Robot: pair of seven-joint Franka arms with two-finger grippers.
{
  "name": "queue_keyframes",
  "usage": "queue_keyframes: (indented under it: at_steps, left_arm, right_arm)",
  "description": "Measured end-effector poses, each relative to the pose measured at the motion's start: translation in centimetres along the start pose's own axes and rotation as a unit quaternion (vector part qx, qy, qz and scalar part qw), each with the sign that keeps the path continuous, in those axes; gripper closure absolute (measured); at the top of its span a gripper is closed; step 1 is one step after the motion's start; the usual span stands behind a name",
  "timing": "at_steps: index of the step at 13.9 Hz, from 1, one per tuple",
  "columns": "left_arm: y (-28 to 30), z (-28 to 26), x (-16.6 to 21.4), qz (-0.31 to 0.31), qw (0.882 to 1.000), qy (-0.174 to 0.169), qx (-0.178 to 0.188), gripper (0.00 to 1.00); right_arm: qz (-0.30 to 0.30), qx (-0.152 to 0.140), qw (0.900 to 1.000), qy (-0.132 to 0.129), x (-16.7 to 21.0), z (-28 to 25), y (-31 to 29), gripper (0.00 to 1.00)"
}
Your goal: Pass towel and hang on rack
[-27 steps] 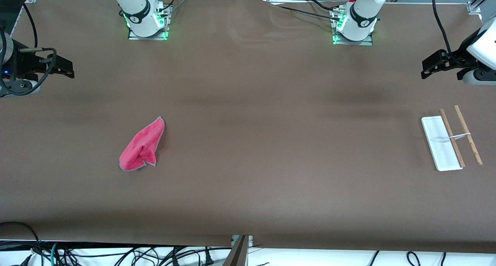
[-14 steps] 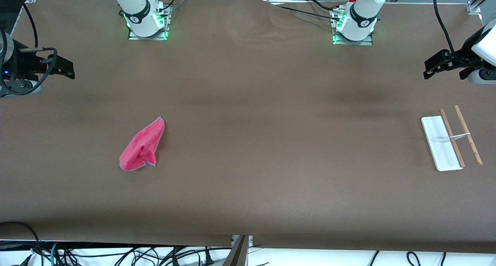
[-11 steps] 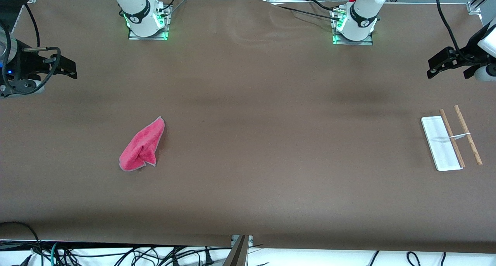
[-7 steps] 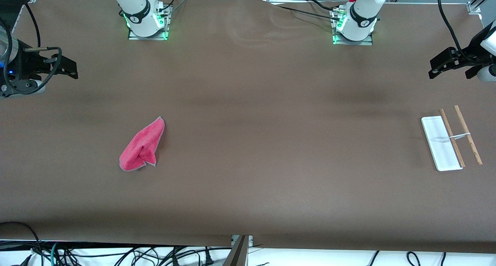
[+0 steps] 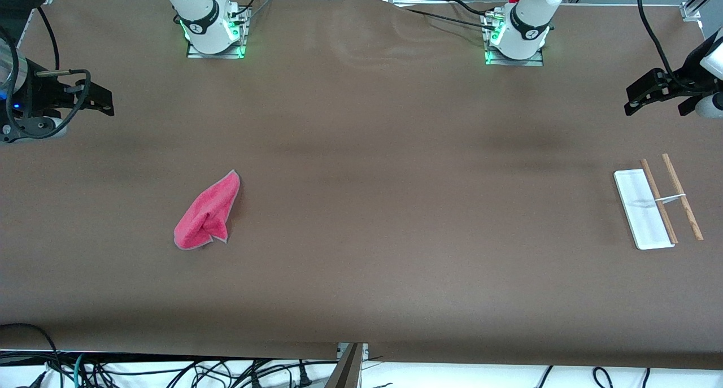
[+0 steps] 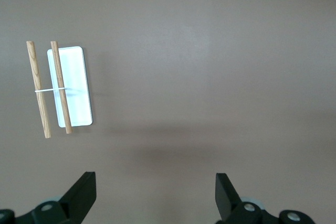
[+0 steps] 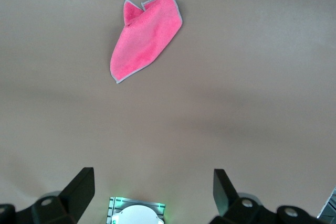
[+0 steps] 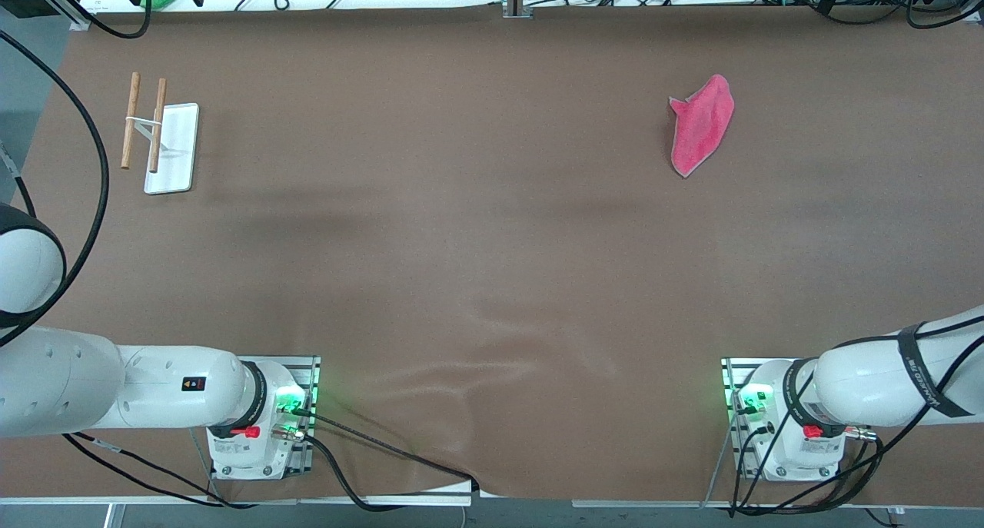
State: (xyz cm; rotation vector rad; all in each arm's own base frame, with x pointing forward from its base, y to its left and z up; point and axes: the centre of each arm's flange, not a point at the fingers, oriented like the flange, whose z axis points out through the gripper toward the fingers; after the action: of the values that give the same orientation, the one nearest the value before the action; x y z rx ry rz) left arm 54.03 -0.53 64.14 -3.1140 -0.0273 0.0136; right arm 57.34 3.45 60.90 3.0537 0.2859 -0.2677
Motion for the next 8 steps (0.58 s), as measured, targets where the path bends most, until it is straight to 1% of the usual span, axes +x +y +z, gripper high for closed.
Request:
queue_keyframes:
  at_steps: [4,7,8]
  left_arm:
    - [0.2,0.0,0.0,0.001,1.000,0.000,0.000,0.00]
    - [0.2,0.0,0.0,0.002,1.000,0.000,0.000,0.00]
    - [0.2,0.0,0.0,0.002,1.000,0.000,0.000,0.00]
  right_arm:
    - [-0.001,0.000,1.000,0.001,0.9,0.8,0.0,0.00]
    - [-0.006,-0.002,1.000,0.015,2.3,1.5,-0.4,0.00]
    - [-0.013,-0.003,1.000,0.016,2.6,1.6,-1.2,0.00]
